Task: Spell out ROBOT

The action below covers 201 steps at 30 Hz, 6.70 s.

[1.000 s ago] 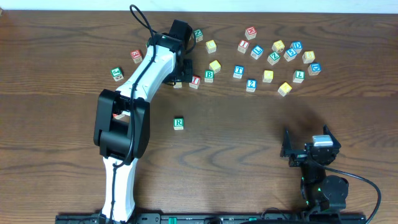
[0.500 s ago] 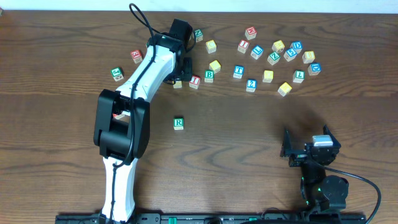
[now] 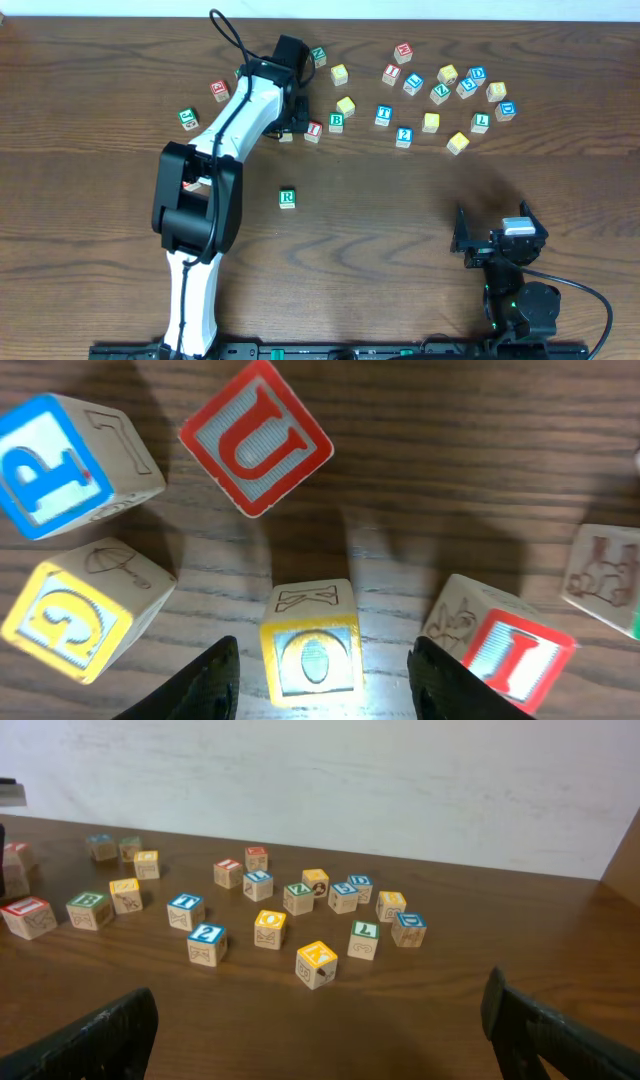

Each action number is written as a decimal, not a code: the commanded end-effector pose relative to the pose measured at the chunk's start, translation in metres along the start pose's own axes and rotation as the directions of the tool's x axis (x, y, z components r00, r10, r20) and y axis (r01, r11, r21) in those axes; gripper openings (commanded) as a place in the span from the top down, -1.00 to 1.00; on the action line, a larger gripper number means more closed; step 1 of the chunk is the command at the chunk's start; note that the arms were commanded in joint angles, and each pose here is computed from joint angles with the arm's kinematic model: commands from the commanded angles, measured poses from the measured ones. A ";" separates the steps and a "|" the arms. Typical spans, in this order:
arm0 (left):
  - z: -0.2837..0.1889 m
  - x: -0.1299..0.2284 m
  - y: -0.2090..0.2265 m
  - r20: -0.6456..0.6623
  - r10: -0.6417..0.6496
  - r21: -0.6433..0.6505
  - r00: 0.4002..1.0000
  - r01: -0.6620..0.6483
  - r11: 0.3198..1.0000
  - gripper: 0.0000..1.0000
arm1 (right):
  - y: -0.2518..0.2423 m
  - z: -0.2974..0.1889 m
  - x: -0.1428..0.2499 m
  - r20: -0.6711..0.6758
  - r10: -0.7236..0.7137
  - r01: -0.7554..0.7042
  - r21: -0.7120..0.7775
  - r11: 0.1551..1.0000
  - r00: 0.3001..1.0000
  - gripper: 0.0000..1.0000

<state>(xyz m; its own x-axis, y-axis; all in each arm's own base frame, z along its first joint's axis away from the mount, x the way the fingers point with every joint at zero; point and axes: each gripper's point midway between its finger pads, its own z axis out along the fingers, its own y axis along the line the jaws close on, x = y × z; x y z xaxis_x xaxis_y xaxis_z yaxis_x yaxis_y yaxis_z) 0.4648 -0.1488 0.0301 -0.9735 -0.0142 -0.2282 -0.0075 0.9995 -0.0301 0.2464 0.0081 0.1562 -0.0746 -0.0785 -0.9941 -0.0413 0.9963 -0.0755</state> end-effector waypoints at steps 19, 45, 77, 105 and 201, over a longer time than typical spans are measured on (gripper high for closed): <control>0.035 0.013 0.007 -0.061 0.001 -0.041 0.998 -0.004 0.999 0.06 | -0.001 0.000 0.001 -0.005 0.012 -0.012 0.001 1.000 1.000 -0.98; 0.024 0.004 0.004 -0.044 0.001 -0.036 0.999 -0.003 0.999 0.01 | -0.001 0.000 0.002 -0.005 0.012 -0.012 0.001 1.000 1.000 -0.98; -0.008 -0.006 0.002 0.008 -0.001 -0.018 1.000 0.001 1.000 0.05 | -0.001 0.000 0.001 -0.005 0.012 -0.012 0.001 1.000 1.000 -0.98; -0.023 -0.012 0.001 0.041 -0.003 -0.007 0.999 0.003 1.000 0.07 | -0.001 0.000 0.002 -0.005 0.012 -0.012 0.001 1.000 1.000 -0.99; 0.010 0.013 0.007 -0.028 -0.006 -0.027 1.000 0.006 1.000 0.47 | -0.001 0.000 0.001 -0.005 0.012 -0.012 0.001 1.000 1.000 -0.99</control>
<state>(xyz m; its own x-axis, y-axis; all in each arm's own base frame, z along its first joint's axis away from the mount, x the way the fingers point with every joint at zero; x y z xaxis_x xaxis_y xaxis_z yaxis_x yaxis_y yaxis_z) 0.4581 -0.1451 0.0236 -0.9762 -0.0165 -0.2162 -0.0128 0.9997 -0.0186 0.2464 0.0081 0.1564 -0.0742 -0.0788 -0.9941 -0.0413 0.9963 -0.0759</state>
